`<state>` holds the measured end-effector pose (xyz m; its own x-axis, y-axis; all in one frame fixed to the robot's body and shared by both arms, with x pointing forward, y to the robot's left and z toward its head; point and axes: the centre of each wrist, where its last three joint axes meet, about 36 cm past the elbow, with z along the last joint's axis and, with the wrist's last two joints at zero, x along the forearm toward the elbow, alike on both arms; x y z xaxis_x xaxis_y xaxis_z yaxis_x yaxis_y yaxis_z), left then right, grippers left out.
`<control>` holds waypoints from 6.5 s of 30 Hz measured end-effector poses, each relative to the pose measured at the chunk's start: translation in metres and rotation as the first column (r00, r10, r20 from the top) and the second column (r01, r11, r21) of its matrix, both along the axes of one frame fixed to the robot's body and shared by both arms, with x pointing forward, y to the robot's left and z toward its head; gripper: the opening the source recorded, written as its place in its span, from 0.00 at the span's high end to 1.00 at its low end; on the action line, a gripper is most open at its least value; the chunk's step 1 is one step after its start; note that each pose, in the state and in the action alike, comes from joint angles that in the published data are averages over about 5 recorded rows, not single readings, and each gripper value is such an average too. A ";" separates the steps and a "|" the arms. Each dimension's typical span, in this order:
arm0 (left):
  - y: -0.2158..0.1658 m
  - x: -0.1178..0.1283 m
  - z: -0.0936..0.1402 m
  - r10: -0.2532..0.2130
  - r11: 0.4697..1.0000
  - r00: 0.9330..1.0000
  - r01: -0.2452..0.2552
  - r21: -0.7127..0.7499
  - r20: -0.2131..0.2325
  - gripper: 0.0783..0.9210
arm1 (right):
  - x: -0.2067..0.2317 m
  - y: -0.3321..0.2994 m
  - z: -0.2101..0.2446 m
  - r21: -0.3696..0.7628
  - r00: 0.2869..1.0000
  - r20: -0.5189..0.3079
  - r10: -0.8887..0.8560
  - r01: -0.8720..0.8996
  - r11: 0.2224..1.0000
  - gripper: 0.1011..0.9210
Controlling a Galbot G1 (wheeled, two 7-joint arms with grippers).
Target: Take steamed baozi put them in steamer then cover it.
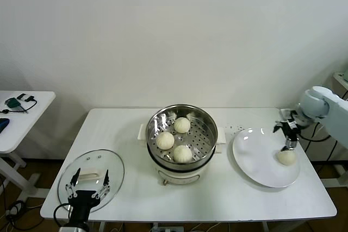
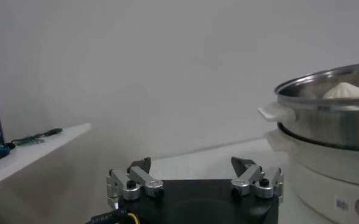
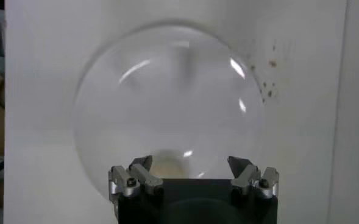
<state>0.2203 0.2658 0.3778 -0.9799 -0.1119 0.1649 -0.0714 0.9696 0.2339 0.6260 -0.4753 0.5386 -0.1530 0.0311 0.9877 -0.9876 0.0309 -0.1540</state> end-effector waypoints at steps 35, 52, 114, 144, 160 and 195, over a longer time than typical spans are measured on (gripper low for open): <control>0.004 -0.007 -0.012 0.015 1.000 0.999 -0.014 0.025 -0.030 0.12 | 0.016 -0.014 -0.083 -0.080 0.992 -0.092 -0.087 0.080 0.994 0.26; 0.004 -0.003 -0.010 0.007 1.000 1.000 -0.007 0.025 -0.021 0.12 | 0.020 -0.018 -0.060 -0.050 0.991 -0.068 -0.114 0.111 0.993 0.37; -0.006 0.008 -0.008 -0.093 0.996 0.996 0.093 -0.005 0.016 0.12 | 0.054 0.337 0.057 0.166 0.986 -0.114 0.122 -0.102 0.981 0.31; 0.000 0.016 -0.009 -0.063 0.998 0.998 0.063 0.010 0.029 0.12 | 0.046 0.244 0.109 0.428 0.989 0.116 0.091 -0.132 0.894 0.12; 0.011 0.024 0.002 -0.036 0.994 0.997 0.028 0.105 0.075 0.12 | -0.021 0.135 0.024 0.820 0.882 0.365 -0.297 -0.154 0.551 0.12; 0.035 0.035 -0.013 -0.014 0.156 0.955 0.295 0.943 -0.297 0.12 | -0.201 0.085 -0.137 0.996 0.475 0.070 -0.877 0.007 0.084 0.12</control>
